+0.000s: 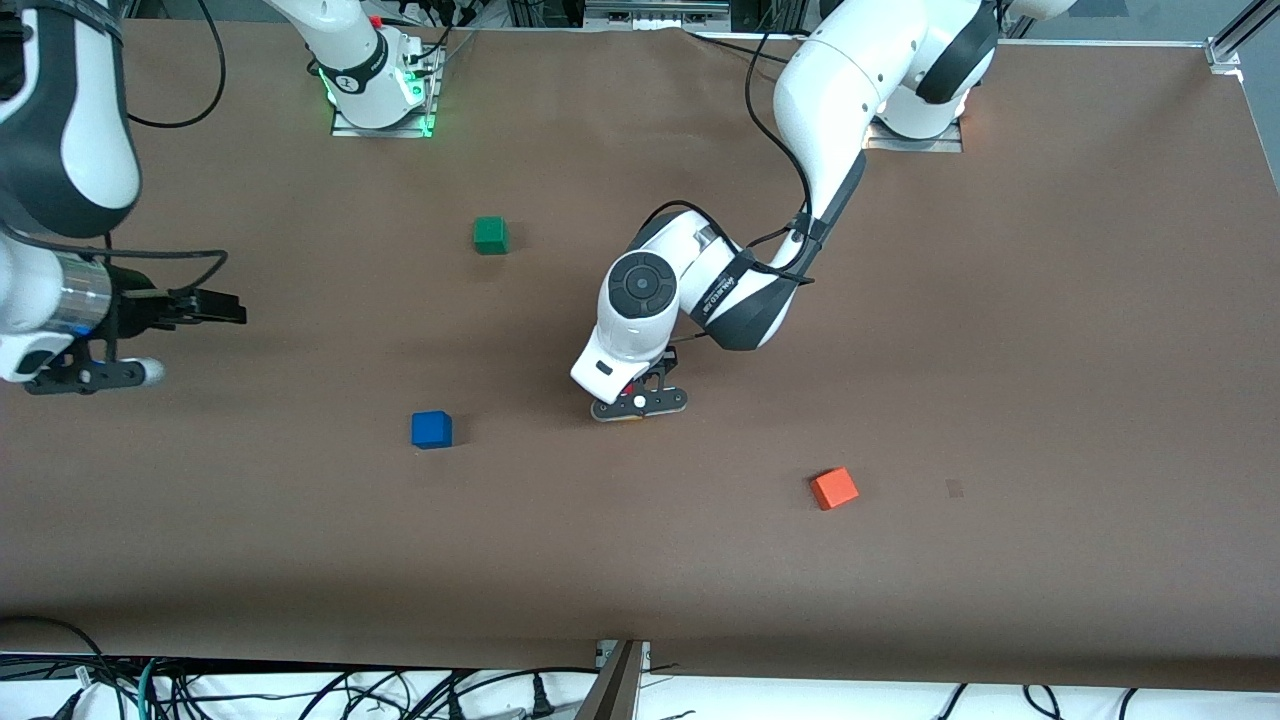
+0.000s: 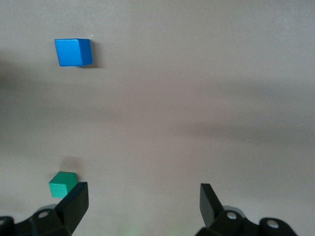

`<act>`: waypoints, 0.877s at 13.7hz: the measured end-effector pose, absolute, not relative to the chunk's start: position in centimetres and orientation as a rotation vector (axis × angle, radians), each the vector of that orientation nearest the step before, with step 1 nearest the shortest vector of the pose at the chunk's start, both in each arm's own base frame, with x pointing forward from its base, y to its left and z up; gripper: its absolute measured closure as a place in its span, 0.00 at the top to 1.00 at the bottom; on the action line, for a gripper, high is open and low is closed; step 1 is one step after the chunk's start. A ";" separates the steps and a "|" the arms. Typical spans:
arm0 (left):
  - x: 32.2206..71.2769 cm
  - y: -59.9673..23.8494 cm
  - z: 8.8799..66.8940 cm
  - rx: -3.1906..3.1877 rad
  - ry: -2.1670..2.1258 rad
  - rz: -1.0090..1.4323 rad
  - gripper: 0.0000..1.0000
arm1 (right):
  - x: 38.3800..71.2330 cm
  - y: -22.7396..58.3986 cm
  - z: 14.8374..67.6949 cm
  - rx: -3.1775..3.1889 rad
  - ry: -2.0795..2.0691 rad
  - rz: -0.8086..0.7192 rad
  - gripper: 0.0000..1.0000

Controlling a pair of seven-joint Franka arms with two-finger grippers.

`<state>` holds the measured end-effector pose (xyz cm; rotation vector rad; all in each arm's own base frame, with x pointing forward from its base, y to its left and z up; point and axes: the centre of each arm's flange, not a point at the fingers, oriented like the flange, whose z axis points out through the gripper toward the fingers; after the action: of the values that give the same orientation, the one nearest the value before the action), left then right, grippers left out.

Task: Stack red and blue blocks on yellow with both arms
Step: 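Reach the right gripper toward the blue cube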

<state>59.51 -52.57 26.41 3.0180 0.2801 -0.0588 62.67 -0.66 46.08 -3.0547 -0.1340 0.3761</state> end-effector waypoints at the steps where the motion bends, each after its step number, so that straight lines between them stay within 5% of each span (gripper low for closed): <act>1: 59.5 -52.6 26.5 3.017 0.280 -0.057 0.56 | 62.7 -0.5 45.8 -3.054 -0.137 0.382 1.00; 10: 59.4 -52.7 25.7 3.020 0.278 -0.060 0.56 | 63.9 6.5 43.1 -3.070 -0.053 0.197 1.00; 12: 59.5 -52.7 25.6 3.020 0.281 -0.056 0.69 | 63.6 7.0 40.9 -3.073 0.023 0.172 1.00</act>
<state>59.54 -52.67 25.58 3.0198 0.2807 -0.0562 63.64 7.00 40.94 -3.0734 0.0225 0.1720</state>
